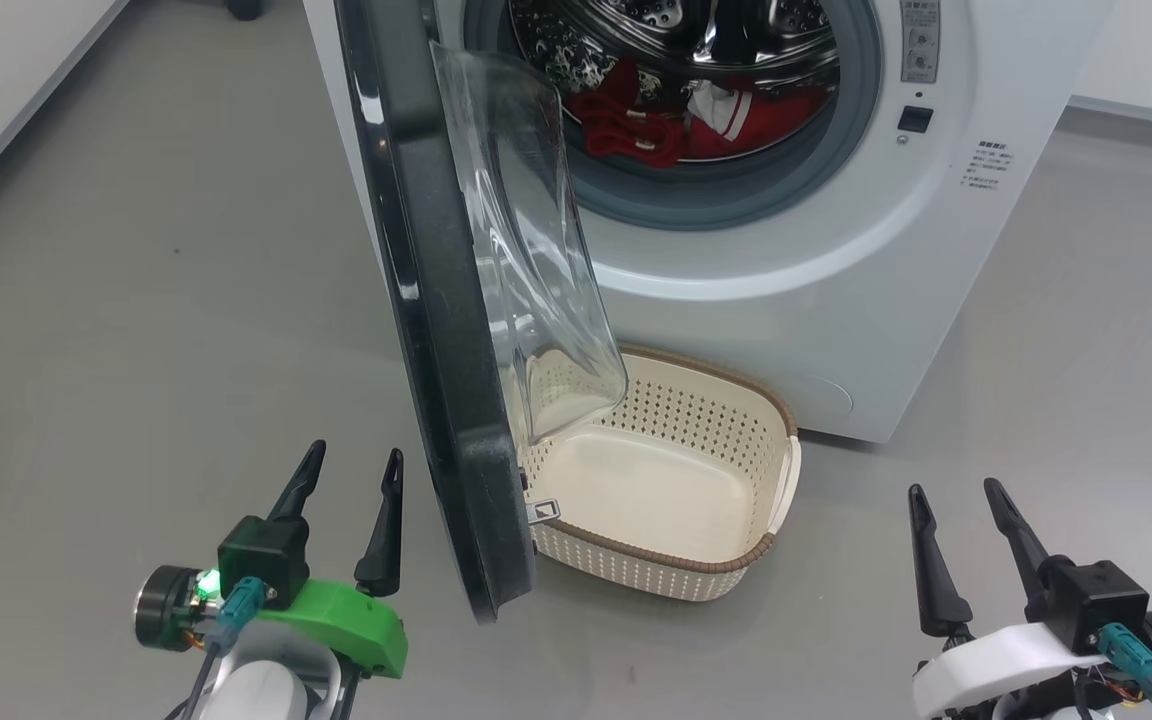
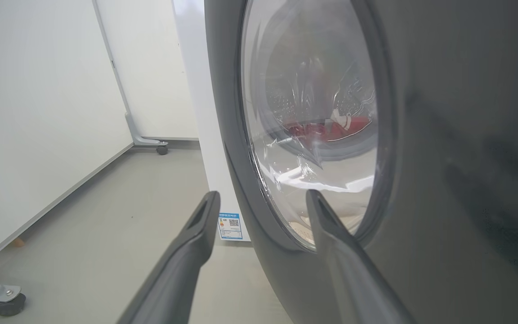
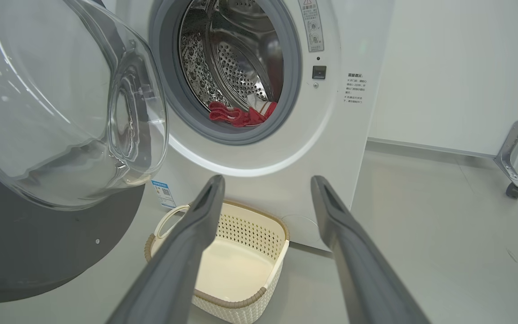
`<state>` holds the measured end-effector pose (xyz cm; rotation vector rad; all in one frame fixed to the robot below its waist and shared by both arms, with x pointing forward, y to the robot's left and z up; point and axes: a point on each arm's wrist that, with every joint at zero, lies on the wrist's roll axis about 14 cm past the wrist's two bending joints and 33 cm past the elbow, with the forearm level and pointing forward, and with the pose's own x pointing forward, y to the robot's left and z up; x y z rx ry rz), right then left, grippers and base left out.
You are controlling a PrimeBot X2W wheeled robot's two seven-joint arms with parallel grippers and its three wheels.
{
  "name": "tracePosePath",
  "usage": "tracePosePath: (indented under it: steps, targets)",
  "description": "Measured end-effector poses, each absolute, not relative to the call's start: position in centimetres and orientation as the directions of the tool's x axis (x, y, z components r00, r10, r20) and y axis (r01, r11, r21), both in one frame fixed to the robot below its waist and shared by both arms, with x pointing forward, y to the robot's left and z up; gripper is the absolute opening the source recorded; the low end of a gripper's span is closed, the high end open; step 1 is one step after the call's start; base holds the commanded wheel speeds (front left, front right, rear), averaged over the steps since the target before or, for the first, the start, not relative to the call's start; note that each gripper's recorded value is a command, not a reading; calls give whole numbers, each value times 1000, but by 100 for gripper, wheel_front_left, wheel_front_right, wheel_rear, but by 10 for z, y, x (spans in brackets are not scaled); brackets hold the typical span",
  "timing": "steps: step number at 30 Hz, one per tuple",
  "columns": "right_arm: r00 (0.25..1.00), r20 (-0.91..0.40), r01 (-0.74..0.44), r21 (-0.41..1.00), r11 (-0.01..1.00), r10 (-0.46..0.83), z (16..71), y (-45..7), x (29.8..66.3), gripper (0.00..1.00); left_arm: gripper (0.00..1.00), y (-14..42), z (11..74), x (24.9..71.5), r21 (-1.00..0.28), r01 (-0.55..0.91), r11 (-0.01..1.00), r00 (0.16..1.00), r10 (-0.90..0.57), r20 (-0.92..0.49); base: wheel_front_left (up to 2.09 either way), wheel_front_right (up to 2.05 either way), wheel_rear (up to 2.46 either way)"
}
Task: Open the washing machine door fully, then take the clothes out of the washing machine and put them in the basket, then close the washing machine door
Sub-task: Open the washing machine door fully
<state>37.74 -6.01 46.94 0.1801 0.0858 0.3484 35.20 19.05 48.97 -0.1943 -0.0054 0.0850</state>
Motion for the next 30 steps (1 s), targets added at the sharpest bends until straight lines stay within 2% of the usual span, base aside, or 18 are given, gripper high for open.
tracePosePath:
  steps: [4,5,6,7,8,18,30]
  targets:
    - [938,-61,-324,189,927,340,467,-62,375,100,100,191,490,352,-193,-85,977,996,86,-3,0,0,0]
    - [938,-62,-324,186,928,340,466,-63,375,100,64,191,489,351,-193,-86,977,996,87,-4,0,0,0]
    - [939,-62,-323,185,928,339,466,-63,375,100,43,191,489,351,-193,-86,977,996,87,-4,0,0,0]
    - [939,-62,-322,185,928,338,466,-63,375,100,7,191,489,351,-193,-88,977,996,88,-5,0,0,0]
    - [940,-61,-320,186,929,336,467,-63,375,100,0,192,489,351,-193,-89,977,996,89,-6,0,0,0]
    - [942,-57,-316,185,930,331,468,-63,375,100,0,195,490,350,-192,-102,976,995,103,-2,0,0,0]
    - [947,-59,-301,178,937,315,467,-68,372,100,0,213,543,355,-174,-135,975,973,164,161,0,0,0]
